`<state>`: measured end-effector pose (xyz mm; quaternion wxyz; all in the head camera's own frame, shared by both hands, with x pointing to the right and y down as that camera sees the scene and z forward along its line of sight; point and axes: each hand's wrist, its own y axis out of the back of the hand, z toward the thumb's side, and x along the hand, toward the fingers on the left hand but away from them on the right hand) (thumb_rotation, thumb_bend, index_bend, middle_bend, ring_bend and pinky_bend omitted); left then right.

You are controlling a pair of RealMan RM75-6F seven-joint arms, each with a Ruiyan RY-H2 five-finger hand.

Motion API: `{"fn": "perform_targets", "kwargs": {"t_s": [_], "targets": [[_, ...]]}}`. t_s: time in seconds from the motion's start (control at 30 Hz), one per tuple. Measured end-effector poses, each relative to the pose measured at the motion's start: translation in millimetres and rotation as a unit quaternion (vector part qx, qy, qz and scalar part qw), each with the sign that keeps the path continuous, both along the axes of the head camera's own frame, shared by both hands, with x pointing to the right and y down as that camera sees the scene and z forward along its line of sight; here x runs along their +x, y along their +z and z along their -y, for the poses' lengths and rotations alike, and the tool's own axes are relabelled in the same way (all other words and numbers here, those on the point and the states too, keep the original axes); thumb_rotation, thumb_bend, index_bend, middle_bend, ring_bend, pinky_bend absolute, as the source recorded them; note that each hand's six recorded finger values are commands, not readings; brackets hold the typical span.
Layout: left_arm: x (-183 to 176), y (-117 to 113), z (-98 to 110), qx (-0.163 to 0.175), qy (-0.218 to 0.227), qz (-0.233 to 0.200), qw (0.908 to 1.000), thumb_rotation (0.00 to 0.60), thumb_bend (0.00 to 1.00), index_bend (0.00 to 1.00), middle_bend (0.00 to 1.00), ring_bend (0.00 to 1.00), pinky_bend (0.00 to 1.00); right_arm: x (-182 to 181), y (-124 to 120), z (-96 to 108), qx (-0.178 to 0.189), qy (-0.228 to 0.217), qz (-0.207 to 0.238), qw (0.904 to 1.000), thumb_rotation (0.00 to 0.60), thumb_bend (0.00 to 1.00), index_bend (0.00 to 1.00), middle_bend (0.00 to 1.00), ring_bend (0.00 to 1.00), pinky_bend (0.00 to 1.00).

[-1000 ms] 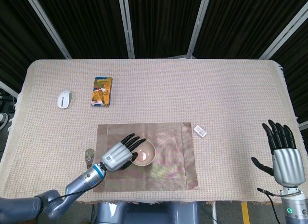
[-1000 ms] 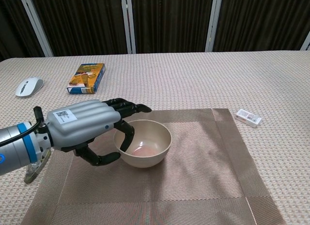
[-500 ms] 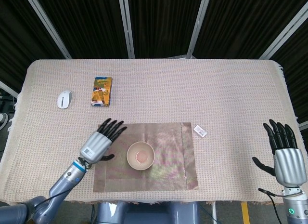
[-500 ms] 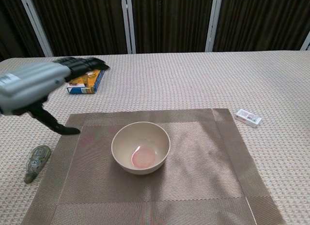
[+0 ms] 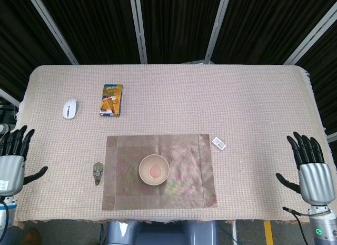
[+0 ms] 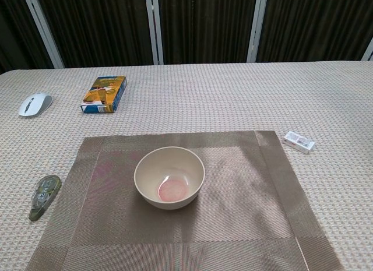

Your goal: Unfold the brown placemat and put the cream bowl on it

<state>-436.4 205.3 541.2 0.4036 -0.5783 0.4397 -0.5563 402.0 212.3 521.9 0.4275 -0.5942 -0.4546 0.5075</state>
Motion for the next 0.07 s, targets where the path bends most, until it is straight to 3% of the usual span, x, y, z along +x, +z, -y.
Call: {"fn": "perform_targets", "kwargs": {"t_s": [0.07], "targets": [[-5.4,-2.9,-2.3,-0.005,-0.006,0.002,1.0000,0.600,0.00,0.00,0.00,0.00,0.00,0.3,-1.0,-0.4,0.001,0.000,-0.001,1.0000,0.600,0.00,0.00,0.00,0.00,0.00]]}}
